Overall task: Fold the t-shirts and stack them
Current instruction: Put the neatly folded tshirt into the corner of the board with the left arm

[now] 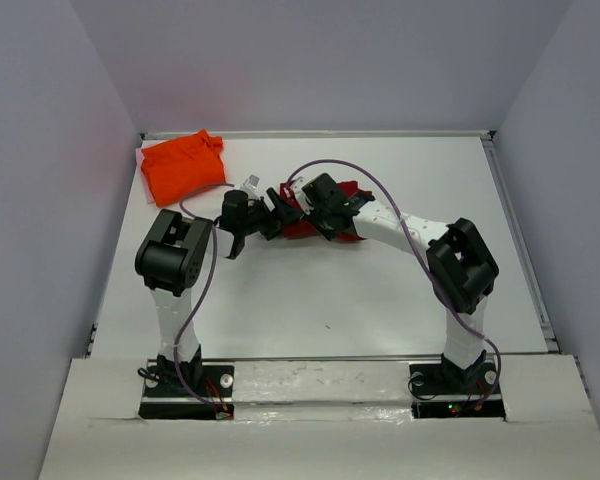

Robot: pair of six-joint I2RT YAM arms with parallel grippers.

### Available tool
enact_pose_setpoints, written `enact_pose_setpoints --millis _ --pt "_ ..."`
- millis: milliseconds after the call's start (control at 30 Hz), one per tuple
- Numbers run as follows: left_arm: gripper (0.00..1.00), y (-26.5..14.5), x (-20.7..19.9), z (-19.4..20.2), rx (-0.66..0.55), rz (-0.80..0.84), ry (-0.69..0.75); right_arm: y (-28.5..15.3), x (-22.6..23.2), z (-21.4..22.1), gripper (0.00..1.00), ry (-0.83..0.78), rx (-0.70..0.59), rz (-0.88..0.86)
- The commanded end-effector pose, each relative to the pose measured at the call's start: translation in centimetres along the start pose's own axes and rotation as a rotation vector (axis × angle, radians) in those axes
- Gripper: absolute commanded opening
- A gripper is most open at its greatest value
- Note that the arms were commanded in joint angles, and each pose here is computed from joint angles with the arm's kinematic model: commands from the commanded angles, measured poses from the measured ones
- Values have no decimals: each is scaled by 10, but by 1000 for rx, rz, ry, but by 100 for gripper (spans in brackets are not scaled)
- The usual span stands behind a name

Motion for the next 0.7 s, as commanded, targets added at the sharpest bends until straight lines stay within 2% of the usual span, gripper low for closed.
enact_pose_setpoints --millis 0,267,667 --pt "91 -2 19 21 77 -31 -83 -16 -13 -16 0 25 -60 24" --pt "91 2 15 16 53 69 -100 -15 -10 -14 0 24 -57 12" --pt "91 25 2 -17 -1 52 -92 -22 -10 -14 0 26 -63 3"
Point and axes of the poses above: each gripper's point midway between its finger pads, its own y axis out along the fingers, its own x axis along the line the jaws close on, z = x × y, the point moved 4 cm from there along -y, back along the fingers, and after that the axes turned 12 degrees about -y, right-handed, at the moved point
